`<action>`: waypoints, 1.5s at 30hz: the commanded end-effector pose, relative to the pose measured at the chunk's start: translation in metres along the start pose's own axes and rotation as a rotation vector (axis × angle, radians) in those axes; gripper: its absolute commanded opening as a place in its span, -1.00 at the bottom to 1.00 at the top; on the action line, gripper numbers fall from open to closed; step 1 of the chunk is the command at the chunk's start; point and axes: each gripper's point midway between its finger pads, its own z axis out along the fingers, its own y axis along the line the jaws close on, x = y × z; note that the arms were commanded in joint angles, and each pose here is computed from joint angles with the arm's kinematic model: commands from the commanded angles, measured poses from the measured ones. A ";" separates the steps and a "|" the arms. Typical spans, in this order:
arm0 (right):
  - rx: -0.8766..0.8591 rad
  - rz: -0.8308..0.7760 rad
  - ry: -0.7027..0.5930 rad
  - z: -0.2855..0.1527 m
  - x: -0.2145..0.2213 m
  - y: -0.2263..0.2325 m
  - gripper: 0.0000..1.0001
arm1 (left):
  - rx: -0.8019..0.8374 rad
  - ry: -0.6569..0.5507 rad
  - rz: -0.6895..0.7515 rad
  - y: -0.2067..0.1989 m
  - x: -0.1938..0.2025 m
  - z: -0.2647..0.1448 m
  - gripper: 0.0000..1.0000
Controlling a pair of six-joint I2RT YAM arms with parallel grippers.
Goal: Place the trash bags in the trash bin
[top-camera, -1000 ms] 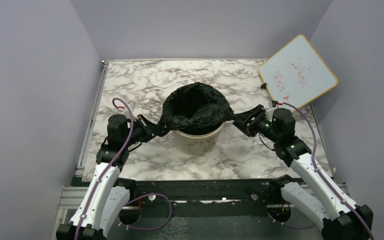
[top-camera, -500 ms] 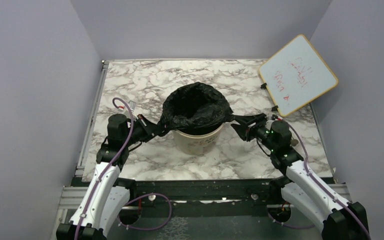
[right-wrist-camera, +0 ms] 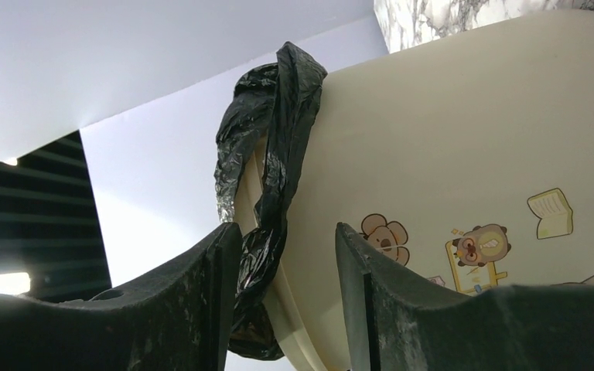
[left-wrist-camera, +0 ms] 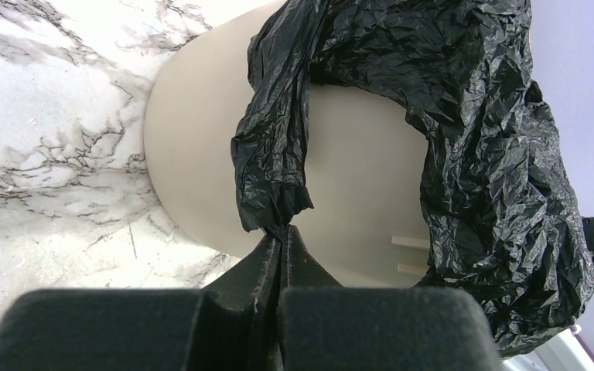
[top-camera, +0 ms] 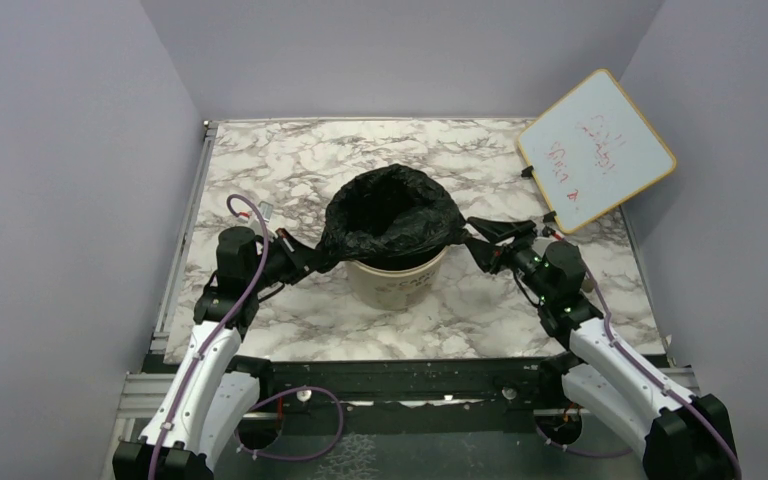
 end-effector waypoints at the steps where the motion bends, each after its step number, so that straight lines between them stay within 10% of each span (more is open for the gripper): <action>1: -0.026 0.011 0.009 0.006 0.002 0.015 0.07 | 0.060 -0.022 0.031 -0.019 -0.010 -0.004 -1.00; 8: -0.078 -0.035 0.264 0.025 0.037 0.024 -0.19 | 0.101 -0.032 0.007 -0.032 -0.013 -0.007 -1.00; 19: -0.003 -0.122 0.163 0.025 0.024 0.013 -0.97 | 0.103 -0.027 0.009 -0.032 -0.013 -0.006 -1.00; 45: 0.320 -0.528 0.266 0.016 0.014 -0.068 -0.99 | 0.048 0.059 0.052 -0.002 0.015 -0.005 -1.00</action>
